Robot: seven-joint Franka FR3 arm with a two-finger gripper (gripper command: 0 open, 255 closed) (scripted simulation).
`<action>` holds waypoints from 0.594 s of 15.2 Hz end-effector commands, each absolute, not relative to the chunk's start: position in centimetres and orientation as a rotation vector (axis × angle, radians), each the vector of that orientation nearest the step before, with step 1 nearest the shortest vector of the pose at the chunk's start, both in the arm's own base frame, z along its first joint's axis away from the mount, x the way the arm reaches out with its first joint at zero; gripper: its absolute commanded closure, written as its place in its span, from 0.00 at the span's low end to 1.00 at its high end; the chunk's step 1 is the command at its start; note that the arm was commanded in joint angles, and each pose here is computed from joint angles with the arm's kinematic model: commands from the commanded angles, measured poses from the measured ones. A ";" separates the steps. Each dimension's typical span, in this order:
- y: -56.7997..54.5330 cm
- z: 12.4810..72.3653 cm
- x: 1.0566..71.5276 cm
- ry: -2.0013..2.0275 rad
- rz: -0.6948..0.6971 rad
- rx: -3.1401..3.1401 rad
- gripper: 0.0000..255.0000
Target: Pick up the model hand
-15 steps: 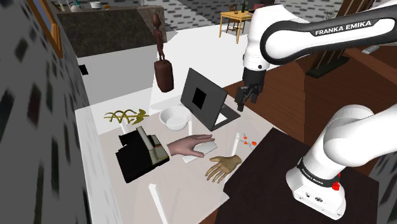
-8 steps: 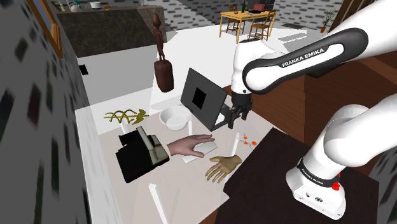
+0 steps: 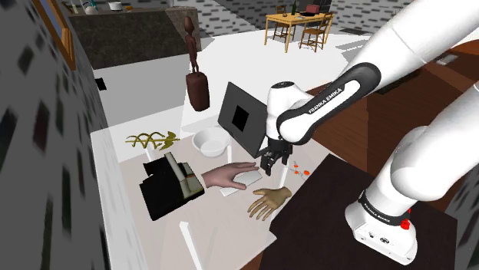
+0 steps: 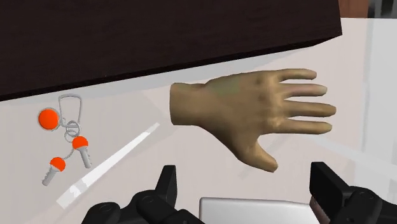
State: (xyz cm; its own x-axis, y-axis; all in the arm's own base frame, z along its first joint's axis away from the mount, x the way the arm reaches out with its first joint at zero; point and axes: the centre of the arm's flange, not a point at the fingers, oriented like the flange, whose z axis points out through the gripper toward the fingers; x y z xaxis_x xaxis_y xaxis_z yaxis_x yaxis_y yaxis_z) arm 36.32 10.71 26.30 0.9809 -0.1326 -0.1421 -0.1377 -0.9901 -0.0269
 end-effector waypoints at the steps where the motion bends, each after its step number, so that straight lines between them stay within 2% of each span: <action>1: 10.9 23.4 36.8 0.225 0.231 -3.090 0.00; 7: 12.3 15.6 37.8 0.264 0.275 -3.093 0.00; 9: 12.3 14.6 37.9 0.266 0.278 -3.093 0.00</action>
